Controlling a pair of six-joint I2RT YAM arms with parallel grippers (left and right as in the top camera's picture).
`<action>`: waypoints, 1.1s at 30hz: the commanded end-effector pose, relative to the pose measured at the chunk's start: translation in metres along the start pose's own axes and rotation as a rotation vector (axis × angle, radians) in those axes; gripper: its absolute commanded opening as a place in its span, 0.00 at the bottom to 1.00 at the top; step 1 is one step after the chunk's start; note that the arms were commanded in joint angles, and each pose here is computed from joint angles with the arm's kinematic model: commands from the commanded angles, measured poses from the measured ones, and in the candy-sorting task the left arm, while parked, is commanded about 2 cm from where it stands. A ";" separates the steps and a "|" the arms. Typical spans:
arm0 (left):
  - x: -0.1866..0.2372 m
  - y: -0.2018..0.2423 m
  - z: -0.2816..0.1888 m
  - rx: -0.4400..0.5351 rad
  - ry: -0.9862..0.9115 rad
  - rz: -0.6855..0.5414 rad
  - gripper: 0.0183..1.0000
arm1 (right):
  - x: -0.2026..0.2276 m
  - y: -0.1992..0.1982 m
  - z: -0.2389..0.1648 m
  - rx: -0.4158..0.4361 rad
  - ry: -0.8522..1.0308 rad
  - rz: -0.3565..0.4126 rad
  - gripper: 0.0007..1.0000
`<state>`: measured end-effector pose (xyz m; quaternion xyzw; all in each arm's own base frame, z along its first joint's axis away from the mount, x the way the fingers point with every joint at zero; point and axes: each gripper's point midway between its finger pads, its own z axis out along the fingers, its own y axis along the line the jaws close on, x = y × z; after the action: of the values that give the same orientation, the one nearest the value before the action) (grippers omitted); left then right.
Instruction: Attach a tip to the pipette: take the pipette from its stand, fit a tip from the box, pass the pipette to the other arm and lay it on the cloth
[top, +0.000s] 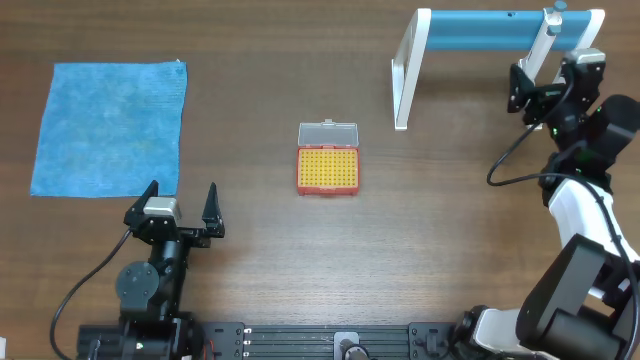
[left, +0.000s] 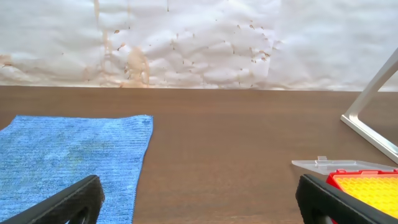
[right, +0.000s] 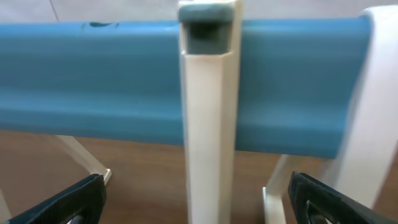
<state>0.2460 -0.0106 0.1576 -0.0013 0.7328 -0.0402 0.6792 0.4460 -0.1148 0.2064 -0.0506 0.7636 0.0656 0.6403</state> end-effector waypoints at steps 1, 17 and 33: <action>0.001 -0.004 0.000 0.021 0.002 0.010 1.00 | -0.001 -0.001 0.009 0.021 -0.002 -0.002 0.96; 0.001 -0.004 0.000 0.021 0.001 0.010 1.00 | 0.010 -0.001 0.031 0.035 -0.009 -0.016 0.88; 0.001 -0.004 0.000 0.021 0.002 0.010 1.00 | 0.005 -0.005 0.035 0.053 -0.028 -0.029 0.45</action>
<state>0.2460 -0.0106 0.1576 -0.0013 0.7328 -0.0402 0.6792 0.4744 -0.1124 0.1894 -0.0430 0.7593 0.0408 0.6480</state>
